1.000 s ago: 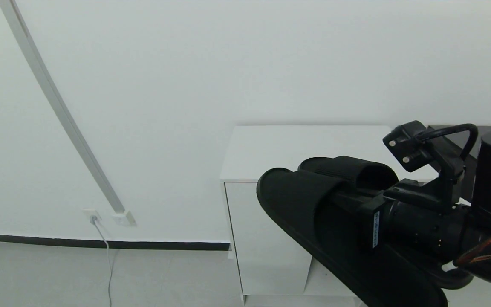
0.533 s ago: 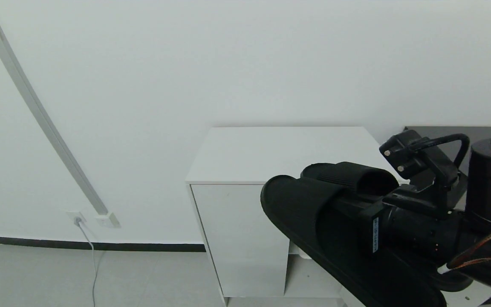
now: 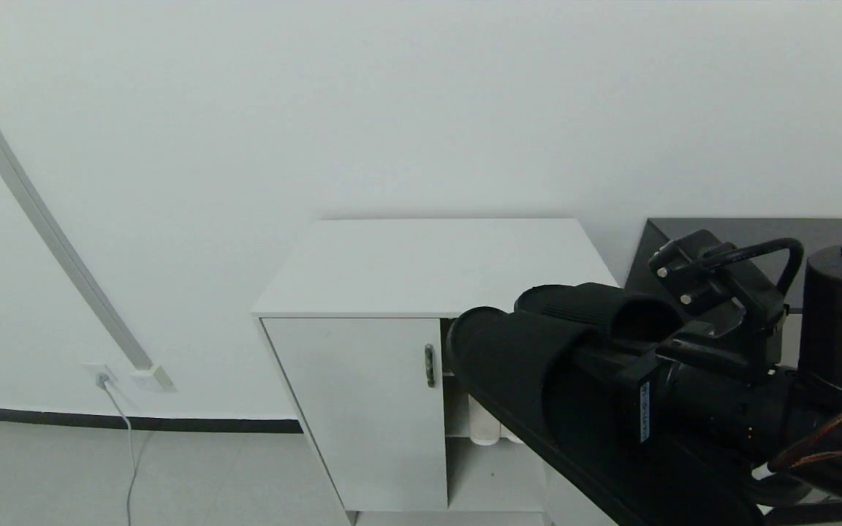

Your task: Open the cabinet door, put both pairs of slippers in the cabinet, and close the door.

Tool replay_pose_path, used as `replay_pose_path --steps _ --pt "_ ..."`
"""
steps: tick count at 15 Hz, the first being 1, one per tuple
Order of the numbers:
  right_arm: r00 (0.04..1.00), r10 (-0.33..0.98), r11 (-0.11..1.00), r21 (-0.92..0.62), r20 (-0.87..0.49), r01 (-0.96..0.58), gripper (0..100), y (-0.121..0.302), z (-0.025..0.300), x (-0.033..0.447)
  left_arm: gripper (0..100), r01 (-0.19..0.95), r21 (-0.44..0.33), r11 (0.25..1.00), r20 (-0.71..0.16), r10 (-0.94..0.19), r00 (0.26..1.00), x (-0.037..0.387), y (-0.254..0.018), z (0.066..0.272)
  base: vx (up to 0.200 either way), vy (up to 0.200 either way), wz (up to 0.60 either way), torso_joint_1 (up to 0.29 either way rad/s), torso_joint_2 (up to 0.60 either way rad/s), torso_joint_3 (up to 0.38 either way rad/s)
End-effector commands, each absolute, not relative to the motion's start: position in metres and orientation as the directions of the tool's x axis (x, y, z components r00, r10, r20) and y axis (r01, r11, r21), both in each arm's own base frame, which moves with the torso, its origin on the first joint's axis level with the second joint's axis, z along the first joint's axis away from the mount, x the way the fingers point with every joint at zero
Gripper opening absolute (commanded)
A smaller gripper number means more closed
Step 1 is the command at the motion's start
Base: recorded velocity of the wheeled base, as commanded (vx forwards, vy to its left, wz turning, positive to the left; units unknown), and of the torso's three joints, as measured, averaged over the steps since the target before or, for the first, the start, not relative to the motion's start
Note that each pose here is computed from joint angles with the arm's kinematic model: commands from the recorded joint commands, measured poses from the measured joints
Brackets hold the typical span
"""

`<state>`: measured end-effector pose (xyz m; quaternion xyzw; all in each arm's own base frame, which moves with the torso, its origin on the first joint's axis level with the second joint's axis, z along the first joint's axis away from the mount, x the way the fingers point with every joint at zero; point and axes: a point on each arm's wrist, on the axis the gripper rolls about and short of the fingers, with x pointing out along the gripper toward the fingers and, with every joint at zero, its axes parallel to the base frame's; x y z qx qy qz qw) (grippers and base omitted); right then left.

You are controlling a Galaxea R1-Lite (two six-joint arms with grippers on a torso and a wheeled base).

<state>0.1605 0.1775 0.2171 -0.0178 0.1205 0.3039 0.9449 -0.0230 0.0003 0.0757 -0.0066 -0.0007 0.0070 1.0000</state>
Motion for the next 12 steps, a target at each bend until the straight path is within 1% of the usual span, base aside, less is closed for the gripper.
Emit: replay_pose_path --steps 1,2,12 --pt "0.786 0.569 0.815 0.039 -0.241 -0.578 0 0.1776 0.2164 0.1607 0 -0.015 -0.014 1.0 -0.002 0.015 1.0 -0.0229 0.0003 0.0756 0.0 -0.2 0.0 -0.002 0.01 0.002" --pt "0.786 0.569 0.815 0.038 -0.244 -0.578 0 0.1774 0.2155 0.1606 0 -0.015 -0.014 1.0 0.0 0.015 1.0 -0.0229 0.0003 0.0757 0.0 -0.2 0.0 0.002 0.01 0.002" --pt "0.78 0.569 0.809 0.01 -0.262 -0.587 0 0.1766 0.2103 0.1593 0 -0.015 -0.015 1.0 0.0 0.015 1.0 -0.0229 0.0003 0.0757 0.0 0.0 0.0 0.0 0.0 0.0"
